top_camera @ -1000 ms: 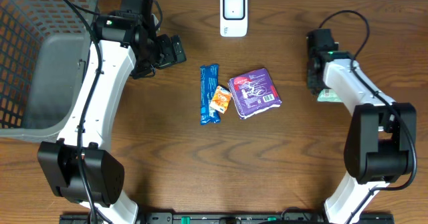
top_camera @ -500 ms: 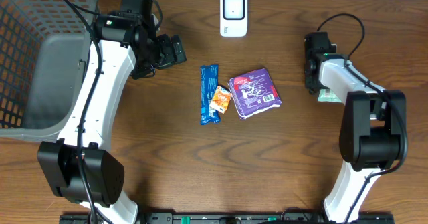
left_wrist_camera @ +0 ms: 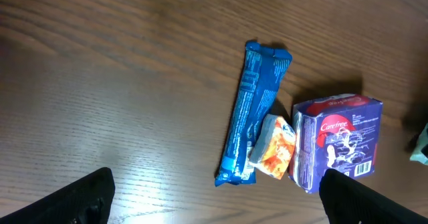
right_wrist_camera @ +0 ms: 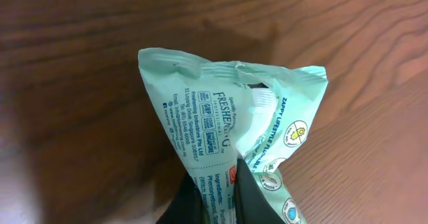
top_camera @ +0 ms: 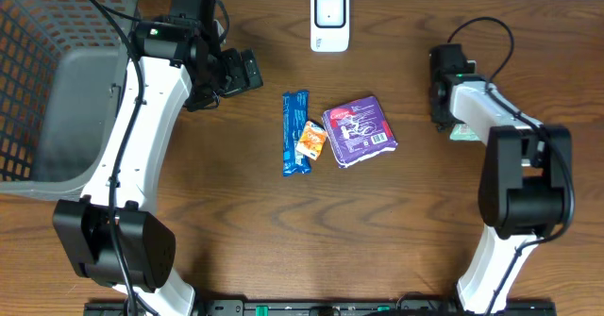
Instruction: Scan the item barcode
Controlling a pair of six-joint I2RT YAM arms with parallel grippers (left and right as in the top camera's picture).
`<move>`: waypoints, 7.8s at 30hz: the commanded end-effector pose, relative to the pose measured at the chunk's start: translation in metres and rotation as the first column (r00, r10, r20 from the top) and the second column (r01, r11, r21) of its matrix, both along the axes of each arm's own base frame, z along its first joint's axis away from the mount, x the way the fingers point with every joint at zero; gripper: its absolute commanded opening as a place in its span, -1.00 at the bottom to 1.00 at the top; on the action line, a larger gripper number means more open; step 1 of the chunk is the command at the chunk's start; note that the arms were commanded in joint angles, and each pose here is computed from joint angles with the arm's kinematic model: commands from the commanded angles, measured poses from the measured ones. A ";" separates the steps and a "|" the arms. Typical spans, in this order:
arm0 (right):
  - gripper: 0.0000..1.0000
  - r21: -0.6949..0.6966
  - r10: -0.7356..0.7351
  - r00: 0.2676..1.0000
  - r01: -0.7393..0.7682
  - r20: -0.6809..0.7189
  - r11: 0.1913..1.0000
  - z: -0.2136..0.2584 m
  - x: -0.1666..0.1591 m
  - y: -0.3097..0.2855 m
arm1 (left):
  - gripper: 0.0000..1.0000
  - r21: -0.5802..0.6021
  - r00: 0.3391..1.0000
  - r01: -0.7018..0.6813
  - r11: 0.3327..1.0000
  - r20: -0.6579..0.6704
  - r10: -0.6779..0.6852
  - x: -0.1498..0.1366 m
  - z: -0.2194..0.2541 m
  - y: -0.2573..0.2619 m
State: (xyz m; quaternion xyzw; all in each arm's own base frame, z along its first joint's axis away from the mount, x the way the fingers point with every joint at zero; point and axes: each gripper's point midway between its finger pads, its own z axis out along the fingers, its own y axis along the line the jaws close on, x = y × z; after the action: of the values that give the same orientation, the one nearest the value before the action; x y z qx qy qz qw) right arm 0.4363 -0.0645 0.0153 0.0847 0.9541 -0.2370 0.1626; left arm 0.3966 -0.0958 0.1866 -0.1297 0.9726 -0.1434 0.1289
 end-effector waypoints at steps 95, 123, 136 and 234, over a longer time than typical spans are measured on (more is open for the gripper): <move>0.16 0.011 0.140 0.989 -0.141 0.042 0.990 -0.016 0.010 0.078 | 0.96 0.015 1.000 0.001 1.000 0.005 -0.001 0.001 0.000 0.004; -0.98 0.881 0.181 0.895 -0.437 0.407 0.183 0.096 0.021 0.168 | 0.96 0.016 1.000 0.001 1.000 0.005 -0.001 0.001 0.000 0.004; -0.97 0.975 0.023 0.984 -0.172 0.176 -0.142 0.022 0.021 0.140 | 0.96 0.015 1.000 0.001 1.000 0.005 -0.001 0.001 0.000 0.004; 0.98 0.810 0.440 0.877 -0.394 0.191 0.434 0.017 -0.019 0.221 | 0.96 0.015 1.000 0.001 1.000 0.005 -0.001 0.001 0.000 0.004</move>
State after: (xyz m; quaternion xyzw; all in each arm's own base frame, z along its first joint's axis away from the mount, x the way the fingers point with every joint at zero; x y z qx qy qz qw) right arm 0.4219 0.1492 0.0369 -0.0959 0.9466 0.2700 0.1474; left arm 0.3966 -0.0958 0.1866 -0.1298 0.9726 -0.1434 0.1288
